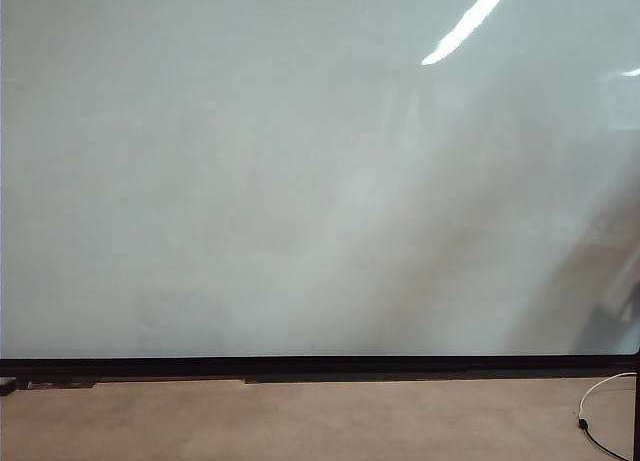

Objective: Pick up the pen on the shelf to the right of the whiteboard and draw a check mark.

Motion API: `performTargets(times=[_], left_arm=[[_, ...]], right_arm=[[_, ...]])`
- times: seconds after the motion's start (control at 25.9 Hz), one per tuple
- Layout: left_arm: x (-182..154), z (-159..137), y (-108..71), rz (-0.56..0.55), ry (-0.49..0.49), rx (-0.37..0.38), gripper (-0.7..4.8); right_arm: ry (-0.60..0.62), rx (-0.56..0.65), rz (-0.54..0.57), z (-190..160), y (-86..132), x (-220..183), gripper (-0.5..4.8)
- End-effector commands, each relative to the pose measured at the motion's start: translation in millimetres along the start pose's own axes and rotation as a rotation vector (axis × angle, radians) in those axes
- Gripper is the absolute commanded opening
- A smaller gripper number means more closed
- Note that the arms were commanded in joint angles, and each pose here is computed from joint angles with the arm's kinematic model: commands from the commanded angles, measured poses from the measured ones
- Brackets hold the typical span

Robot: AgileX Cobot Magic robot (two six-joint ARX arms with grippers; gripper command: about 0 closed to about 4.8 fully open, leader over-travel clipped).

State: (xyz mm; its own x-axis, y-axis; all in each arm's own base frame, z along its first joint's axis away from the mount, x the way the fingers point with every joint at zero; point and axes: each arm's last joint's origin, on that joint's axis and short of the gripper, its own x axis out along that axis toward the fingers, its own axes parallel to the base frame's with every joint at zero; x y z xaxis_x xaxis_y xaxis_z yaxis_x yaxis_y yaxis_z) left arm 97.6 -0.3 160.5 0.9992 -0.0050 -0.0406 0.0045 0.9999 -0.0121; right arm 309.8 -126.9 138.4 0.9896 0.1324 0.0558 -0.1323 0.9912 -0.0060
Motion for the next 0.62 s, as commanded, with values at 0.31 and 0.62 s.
performTargets(times=[0.31, 0.62], left_arm=[[-0.2, 2.2, 0.0, -0.001, -0.015, 0.004, -0.04], [-0.2, 2.2, 0.0, -0.001, -0.015, 0.004, -0.04]], right_arm=[[-0.010, -0.010, -0.015, 2.0, -0.5, 0.2, 2.09], [-0.010, -0.011, -0.015, 2.0, -0.5, 0.2, 1.66]])
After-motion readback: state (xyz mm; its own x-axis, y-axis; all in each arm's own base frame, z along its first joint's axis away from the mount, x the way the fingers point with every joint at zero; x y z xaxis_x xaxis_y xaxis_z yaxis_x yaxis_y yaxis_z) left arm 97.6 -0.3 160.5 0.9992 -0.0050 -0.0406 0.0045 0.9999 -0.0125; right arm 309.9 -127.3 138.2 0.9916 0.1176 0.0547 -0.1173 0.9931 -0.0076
